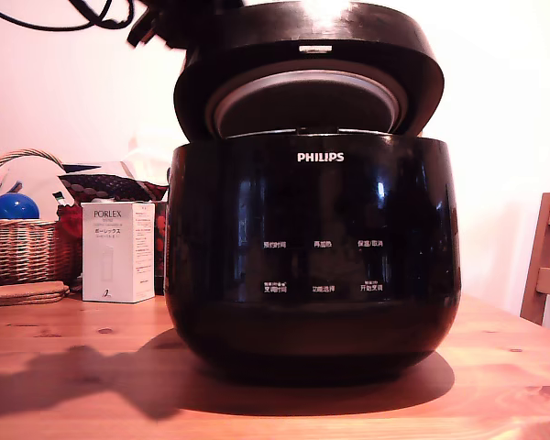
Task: Close the rice cooker by pressing the lid down with medium force
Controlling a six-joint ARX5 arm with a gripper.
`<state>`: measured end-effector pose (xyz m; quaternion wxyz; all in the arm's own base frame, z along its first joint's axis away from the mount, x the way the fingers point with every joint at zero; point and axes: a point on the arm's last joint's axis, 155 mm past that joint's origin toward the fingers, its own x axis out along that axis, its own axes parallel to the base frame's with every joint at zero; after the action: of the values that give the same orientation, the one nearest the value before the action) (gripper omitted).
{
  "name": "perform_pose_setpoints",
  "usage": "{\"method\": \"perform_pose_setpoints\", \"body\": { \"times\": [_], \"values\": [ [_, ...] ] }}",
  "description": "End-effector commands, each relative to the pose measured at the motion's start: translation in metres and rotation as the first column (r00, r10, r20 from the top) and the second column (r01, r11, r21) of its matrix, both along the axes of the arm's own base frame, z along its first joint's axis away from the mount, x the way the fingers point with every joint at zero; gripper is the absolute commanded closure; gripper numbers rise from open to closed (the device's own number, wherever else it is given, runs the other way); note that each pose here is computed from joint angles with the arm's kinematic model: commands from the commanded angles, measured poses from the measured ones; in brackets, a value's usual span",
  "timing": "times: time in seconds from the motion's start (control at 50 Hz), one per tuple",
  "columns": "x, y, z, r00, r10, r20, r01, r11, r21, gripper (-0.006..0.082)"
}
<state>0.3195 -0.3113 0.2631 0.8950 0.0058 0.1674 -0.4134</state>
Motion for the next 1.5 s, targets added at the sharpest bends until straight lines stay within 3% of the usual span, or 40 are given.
{"method": "perform_pose_setpoints", "body": {
  "times": [0.0,0.48,0.56,0.82,1.16,1.48],
  "values": [
    [-0.002,0.000,-0.026,1.000,0.005,-0.025,-0.004,1.000,0.026,0.0786],
    [0.007,-0.003,0.000,0.986,0.038,0.165,-0.029,0.998,-0.059,0.0786],
    [0.007,-0.003,0.000,0.980,0.025,0.199,-0.020,0.999,-0.030,0.0786],
    [0.010,-0.002,-0.026,0.985,0.028,0.171,-0.030,0.999,0.009,0.0786],
    [0.005,0.002,-0.047,0.978,0.038,0.206,-0.033,0.999,-0.024,0.0786],
    [-0.016,0.002,-0.092,0.980,0.033,0.195,-0.034,0.999,0.003,0.0786]
  ]
}}
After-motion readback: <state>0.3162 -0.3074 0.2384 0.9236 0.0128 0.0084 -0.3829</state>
